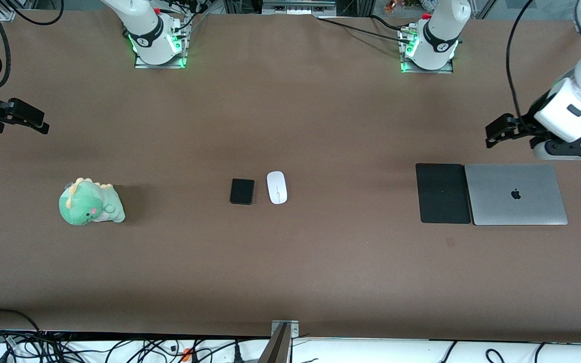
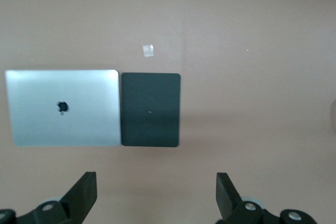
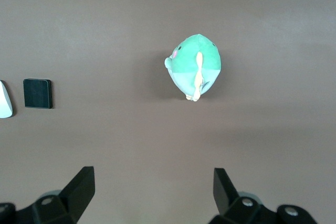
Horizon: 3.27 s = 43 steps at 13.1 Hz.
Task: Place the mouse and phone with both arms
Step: 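Reach the left gripper to the white mouse and grasp it, then carry the mouse onto the black pad while the right gripper grasps the phone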
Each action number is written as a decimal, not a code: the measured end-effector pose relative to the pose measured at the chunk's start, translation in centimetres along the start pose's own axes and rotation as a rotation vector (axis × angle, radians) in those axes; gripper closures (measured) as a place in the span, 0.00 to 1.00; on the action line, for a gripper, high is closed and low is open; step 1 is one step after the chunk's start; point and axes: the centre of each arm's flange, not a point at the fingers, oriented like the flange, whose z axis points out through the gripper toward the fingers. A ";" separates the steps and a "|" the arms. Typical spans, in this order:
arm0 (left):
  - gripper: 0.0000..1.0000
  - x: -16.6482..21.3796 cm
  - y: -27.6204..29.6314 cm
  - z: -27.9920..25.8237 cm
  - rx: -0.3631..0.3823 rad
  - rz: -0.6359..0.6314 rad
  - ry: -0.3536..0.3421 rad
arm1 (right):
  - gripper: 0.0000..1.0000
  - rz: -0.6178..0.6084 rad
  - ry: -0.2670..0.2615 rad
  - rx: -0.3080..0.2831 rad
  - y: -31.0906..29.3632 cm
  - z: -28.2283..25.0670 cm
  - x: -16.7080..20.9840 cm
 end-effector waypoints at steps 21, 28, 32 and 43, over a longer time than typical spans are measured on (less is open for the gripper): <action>0.00 -7.2 44.8 33.5 -0.132 -0.236 -0.055 | 0.00 -0.007 -0.017 0.001 -0.4 0.2 -0.2; 0.00 -7.1 47.8 39.6 -0.097 -0.267 -0.012 | 0.00 -0.009 -0.017 0.001 -0.5 0.2 -0.2; 0.00 -6.0 47.5 40.0 -0.097 -0.277 0.005 | 0.00 -0.009 -0.017 0.001 -0.5 0.2 -0.2; 0.38 -2.3 44.8 39.0 -0.093 -0.186 0.053 | 0.00 -0.026 -0.018 0.002 -1.5 0.3 -0.2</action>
